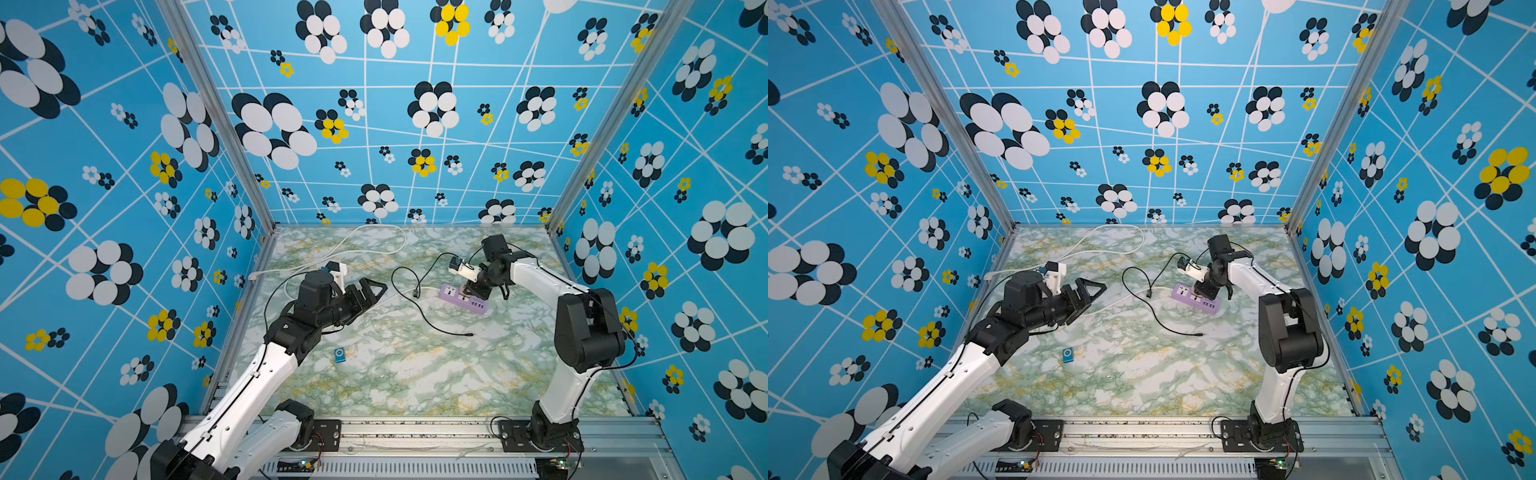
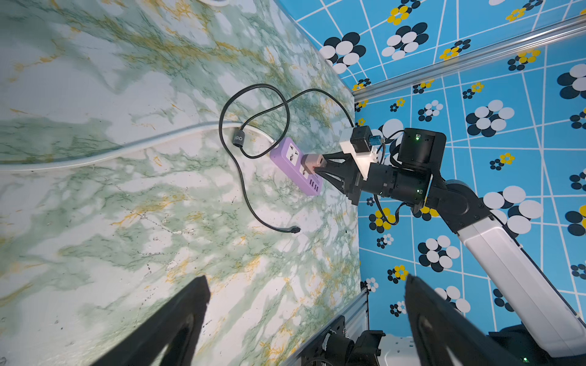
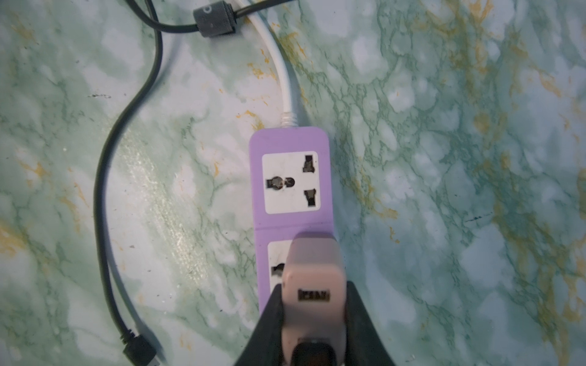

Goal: Charge mp3
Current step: Insert the plug into the socket, then pick up the charging cable from the center of the board.

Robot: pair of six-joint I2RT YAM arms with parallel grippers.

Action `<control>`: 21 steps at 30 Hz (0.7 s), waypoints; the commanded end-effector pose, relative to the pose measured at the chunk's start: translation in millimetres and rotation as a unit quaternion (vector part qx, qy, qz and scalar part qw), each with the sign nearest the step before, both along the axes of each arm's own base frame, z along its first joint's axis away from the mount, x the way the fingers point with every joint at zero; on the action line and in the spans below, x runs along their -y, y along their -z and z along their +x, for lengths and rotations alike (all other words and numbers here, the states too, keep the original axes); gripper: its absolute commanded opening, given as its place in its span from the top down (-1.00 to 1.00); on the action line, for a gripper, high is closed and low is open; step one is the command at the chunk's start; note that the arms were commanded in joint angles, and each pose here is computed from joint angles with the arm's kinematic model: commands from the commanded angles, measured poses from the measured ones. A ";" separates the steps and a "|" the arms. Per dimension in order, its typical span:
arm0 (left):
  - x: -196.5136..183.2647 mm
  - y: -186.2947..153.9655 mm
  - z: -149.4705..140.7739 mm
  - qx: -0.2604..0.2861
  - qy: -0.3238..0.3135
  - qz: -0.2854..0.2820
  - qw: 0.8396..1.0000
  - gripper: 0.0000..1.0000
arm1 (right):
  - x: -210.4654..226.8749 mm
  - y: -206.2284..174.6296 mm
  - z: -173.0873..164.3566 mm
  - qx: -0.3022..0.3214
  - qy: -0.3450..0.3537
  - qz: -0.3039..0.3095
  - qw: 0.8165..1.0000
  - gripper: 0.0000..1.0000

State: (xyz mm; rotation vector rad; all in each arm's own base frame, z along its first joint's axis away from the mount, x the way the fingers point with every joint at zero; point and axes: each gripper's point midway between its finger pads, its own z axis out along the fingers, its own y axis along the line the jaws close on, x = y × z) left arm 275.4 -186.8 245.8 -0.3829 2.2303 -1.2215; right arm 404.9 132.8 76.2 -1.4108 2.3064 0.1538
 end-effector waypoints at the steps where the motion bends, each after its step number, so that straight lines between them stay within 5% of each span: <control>1: -5.0 -14.4 1.6 0.018 -0.010 0.000 1.000 -0.98 | 11.4 8.7 5.0 -0.009 0.081 -0.004 0.997 0.17; 2: -5.6 -17.2 2.4 0.021 -0.012 0.000 1.000 -0.98 | 8.8 -10.7 13.9 0.014 0.097 0.015 0.995 -0.21; 8: -13.1 -33.2 4.0 0.030 -0.030 -0.008 0.999 -0.98 | 5.0 -133.0 10.7 0.119 0.168 0.116 0.972 -0.81; 11: -20.7 -34.0 0.9 0.025 -0.043 -0.007 0.999 -0.98 | 8.2 -174.0 -38.9 0.116 0.210 0.162 0.957 -0.82; 15: -25.7 -18.5 -3.2 -0.015 -0.060 -0.018 0.998 -0.98 | -13.3 -169.4 -122.3 0.009 0.275 0.207 0.939 -0.70; 21: -26.2 -14.9 -11.4 -0.021 -0.061 -0.027 0.998 -0.98 | -15.8 -70.5 -186.3 -0.131 0.252 -0.020 0.959 -0.46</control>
